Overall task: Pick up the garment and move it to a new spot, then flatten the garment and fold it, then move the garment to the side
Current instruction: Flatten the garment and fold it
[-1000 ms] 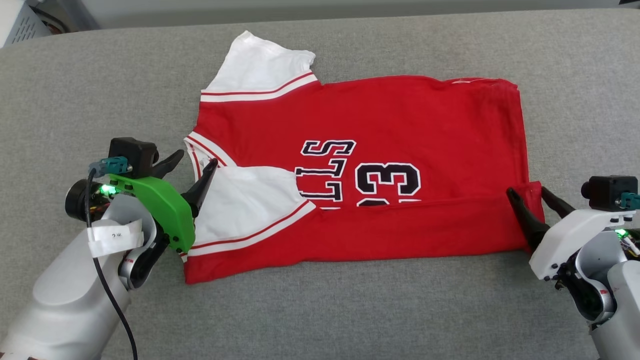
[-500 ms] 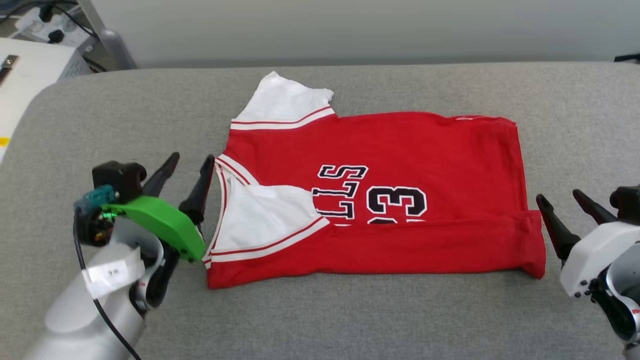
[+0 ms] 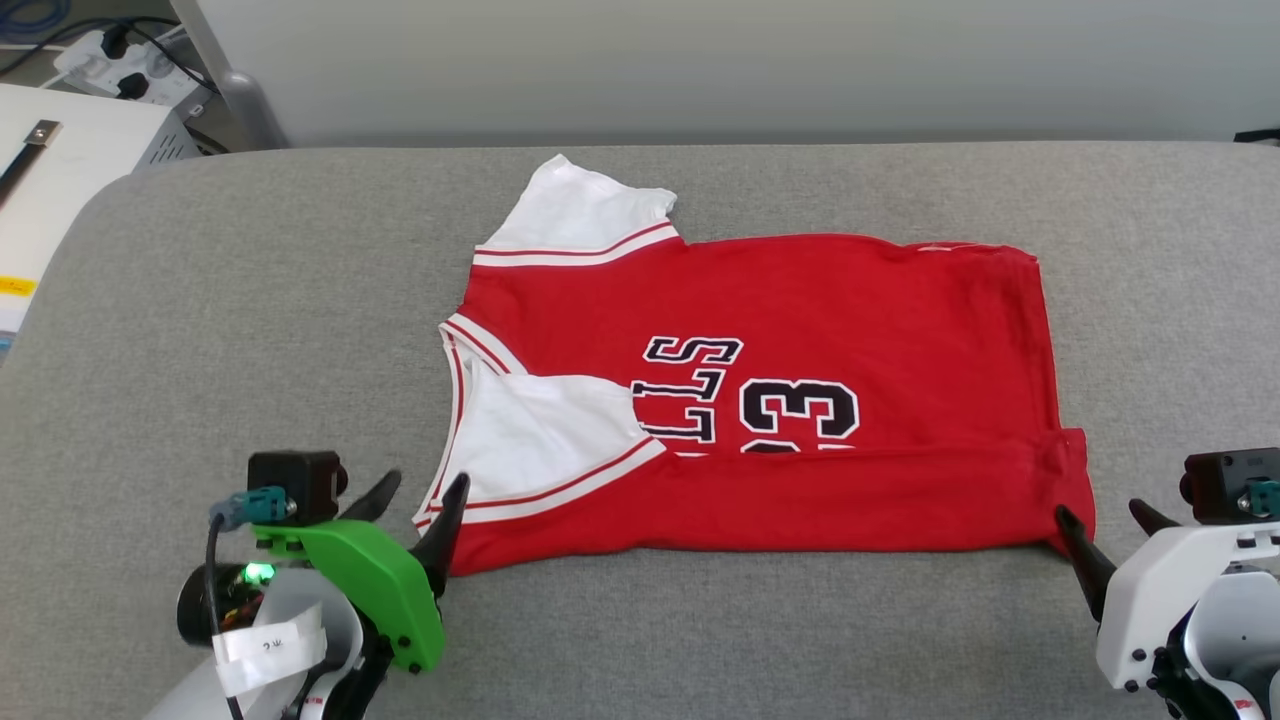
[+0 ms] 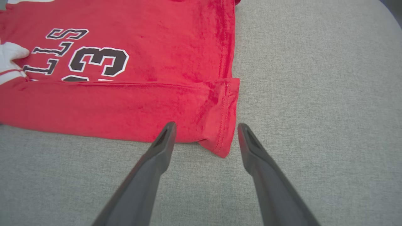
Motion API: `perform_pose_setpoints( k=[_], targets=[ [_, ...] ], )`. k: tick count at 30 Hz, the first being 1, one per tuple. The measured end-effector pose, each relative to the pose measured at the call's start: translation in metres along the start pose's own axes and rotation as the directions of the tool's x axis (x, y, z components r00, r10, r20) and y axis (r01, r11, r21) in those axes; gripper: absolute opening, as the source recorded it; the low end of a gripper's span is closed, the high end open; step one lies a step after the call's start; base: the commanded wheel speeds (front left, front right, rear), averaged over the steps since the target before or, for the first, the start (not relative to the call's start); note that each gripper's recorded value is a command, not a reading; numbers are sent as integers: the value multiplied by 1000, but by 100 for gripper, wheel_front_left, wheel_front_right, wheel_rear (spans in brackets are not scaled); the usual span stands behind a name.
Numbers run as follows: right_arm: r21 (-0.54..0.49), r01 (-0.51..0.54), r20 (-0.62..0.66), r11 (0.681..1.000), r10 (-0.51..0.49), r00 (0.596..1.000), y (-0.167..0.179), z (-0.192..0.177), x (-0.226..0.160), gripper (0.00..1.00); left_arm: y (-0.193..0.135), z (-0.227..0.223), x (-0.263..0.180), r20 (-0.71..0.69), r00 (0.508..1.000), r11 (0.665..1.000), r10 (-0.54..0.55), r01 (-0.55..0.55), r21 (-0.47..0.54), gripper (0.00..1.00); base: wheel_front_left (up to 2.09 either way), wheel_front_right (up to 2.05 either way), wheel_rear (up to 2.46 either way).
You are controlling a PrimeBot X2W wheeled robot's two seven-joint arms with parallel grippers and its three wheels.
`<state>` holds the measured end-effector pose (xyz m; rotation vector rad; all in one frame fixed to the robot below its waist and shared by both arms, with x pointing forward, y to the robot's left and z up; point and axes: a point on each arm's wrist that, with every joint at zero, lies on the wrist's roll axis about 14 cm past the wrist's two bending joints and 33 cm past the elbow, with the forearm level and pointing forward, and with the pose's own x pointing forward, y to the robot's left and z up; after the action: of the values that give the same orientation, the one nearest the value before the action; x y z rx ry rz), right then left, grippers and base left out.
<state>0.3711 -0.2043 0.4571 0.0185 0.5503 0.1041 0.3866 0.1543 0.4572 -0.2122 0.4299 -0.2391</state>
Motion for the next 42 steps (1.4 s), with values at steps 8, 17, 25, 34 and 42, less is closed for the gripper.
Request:
perform_pose_setpoints(
  k=[8,17,25,34,42],
  targets=[
    [14,18,-11,1000,-17,1000,2,3,-4,100,10,-39,1,-200,978,998,63,-58,27,100,0,0,0],
    [30,44,-46,999,-43,998,-6,-7,-2,100,31,-74,14,-320,938,991,131,-120,53,100,0,0,0],
    [32,68,-76,997,-65,995,-13,-18,0,100,37,-94,28,-405,906,992,125,-112,56,45,0,0,0],
    [-22,75,-95,997,-76,993,-22,-16,0,100,20,-80,19,-370,927,998,62,-69,-6,0,0,0,0],
    [3,49,-183,999,-48,982,-18,-30,21,100,3,-39,3,-241,970,999,24,-33,-31,0,0,0,0]
  ],
)
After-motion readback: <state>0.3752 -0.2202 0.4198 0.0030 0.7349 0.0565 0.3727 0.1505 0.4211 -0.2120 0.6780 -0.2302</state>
